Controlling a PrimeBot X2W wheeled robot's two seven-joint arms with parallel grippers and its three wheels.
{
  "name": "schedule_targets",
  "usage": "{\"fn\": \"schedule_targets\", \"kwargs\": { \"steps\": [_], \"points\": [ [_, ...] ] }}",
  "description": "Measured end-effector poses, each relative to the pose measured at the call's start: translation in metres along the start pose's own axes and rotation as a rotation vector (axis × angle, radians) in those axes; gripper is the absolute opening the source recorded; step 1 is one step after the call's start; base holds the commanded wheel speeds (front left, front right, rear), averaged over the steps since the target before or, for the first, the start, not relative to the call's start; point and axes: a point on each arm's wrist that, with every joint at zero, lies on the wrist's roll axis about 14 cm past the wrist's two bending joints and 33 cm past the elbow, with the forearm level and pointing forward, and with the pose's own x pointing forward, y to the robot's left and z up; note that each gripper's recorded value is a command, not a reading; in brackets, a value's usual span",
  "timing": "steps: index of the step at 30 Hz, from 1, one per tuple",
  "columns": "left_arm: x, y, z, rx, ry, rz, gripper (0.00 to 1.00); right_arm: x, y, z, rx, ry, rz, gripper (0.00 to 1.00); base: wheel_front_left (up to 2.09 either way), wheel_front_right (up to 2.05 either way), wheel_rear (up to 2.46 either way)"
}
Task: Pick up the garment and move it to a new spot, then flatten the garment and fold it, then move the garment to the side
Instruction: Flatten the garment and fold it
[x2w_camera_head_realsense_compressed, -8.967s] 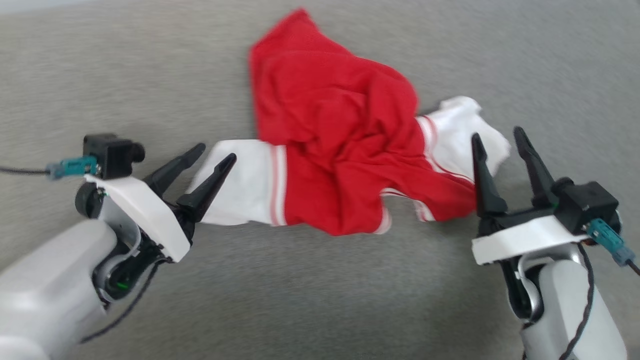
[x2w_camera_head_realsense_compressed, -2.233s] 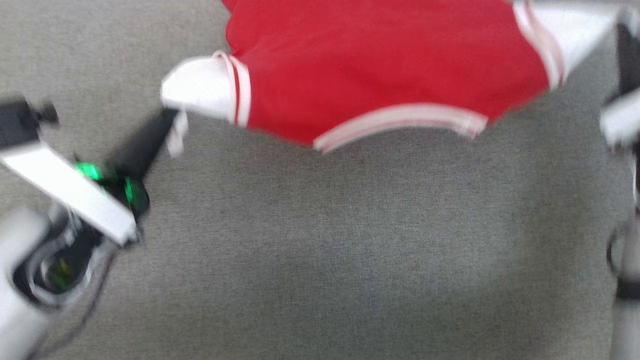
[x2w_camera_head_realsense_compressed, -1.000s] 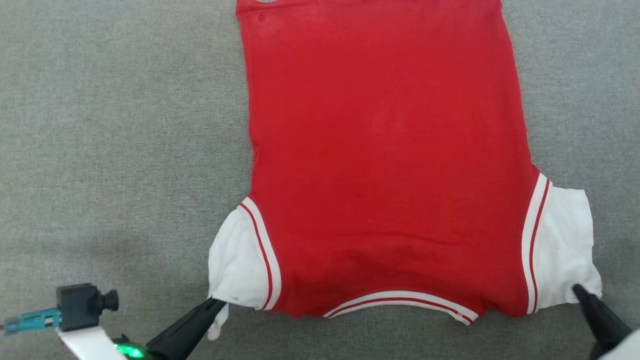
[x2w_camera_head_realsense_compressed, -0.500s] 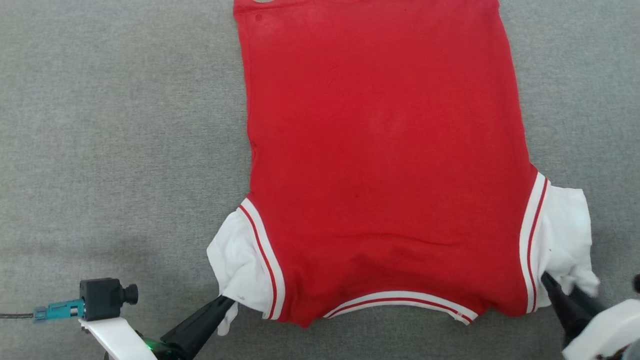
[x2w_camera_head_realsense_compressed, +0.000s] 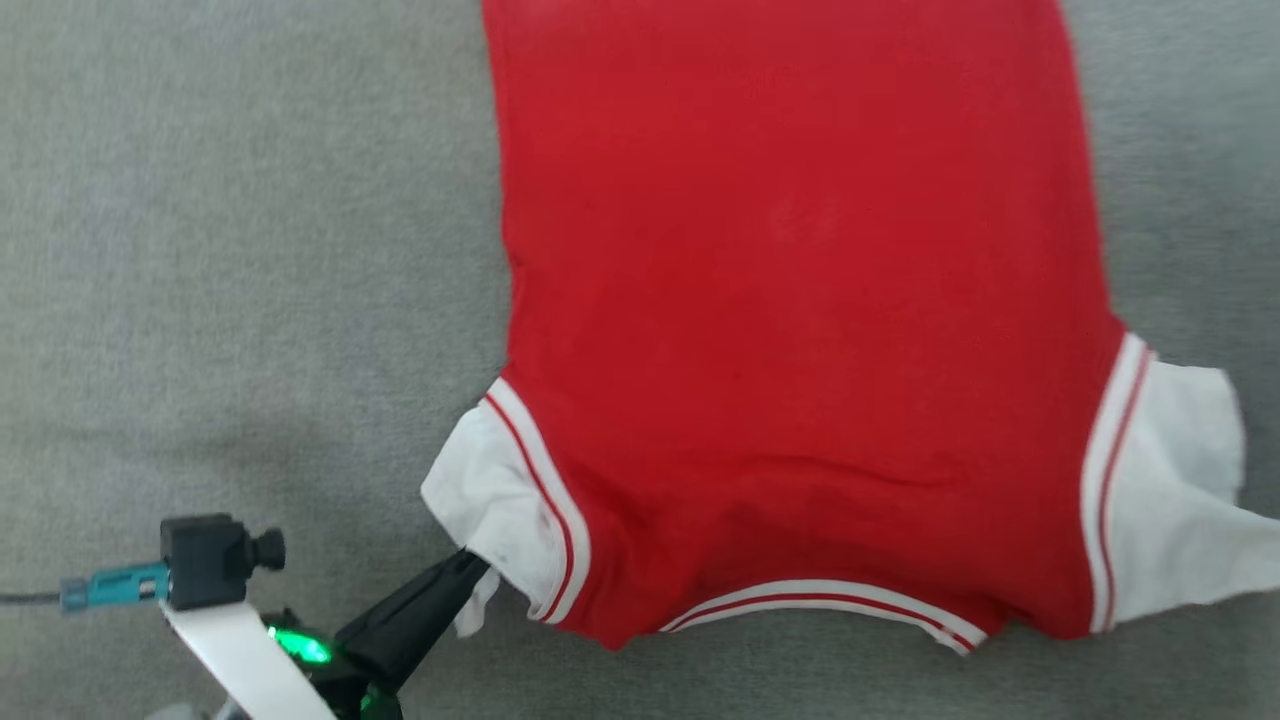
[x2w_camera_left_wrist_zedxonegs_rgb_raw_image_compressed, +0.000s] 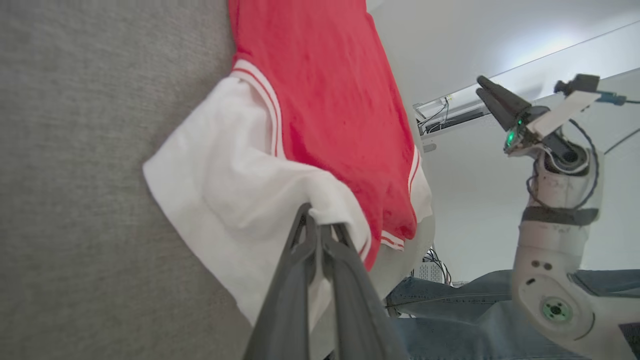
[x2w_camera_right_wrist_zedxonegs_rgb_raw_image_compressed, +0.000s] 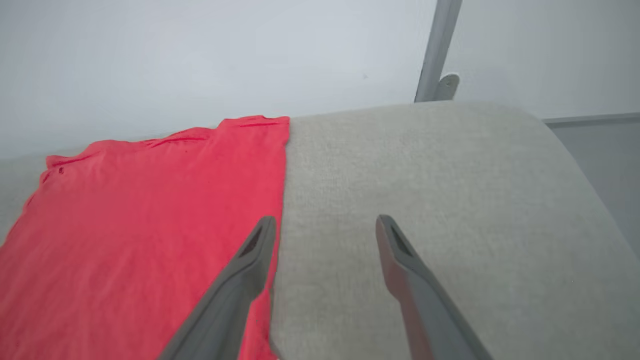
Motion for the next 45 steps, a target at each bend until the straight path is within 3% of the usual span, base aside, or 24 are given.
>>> {"fn": "schedule_targets", "kwargs": {
  "steps": [7,13,20,25,26,27,32,39,45],
  "points": [
    [0.013,0.007,0.007,-0.002,0.004,-0.003,0.00,0.096,0.036,0.022,-0.120,0.107,0.029,1.00,0.00,0.00,0.00],
    [0.020,0.023,0.004,-0.032,0.013,0.030,0.00,0.169,0.049,0.007,-0.148,0.296,-0.017,1.00,0.00,0.00,0.00],
    [0.023,0.037,0.002,-0.054,0.014,0.064,0.00,0.207,0.062,-0.042,-0.177,0.499,-0.030,1.00,0.00,0.00,0.00],
    [0.026,0.040,0.001,-0.059,0.018,0.070,0.00,0.217,0.066,-0.056,-0.174,0.537,-0.030,0.99,0.00,0.00,0.00],
    [0.026,0.041,0.001,-0.061,0.019,0.070,0.00,0.218,0.066,-0.056,-0.173,0.536,-0.031,0.73,0.00,0.00,0.00],
    [0.027,0.041,0.001,-0.058,0.019,0.067,0.00,0.218,0.066,-0.053,-0.153,0.511,-0.028,0.00,0.00,0.00,0.00],
    [0.027,0.039,0.005,-0.043,0.005,0.063,0.00,0.210,0.065,-0.034,-0.128,0.442,-0.011,0.00,0.00,0.00,0.00],
    [0.019,0.033,0.025,-0.005,-0.070,0.065,0.00,0.162,0.044,-0.021,-0.179,0.419,0.000,0.00,0.00,0.00,0.00],
    [0.006,0.023,0.035,0.011,-0.137,0.061,0.00,0.082,0.010,-0.036,-0.162,0.477,0.028,0.00,0.00,0.00,0.00]
  ]
}}
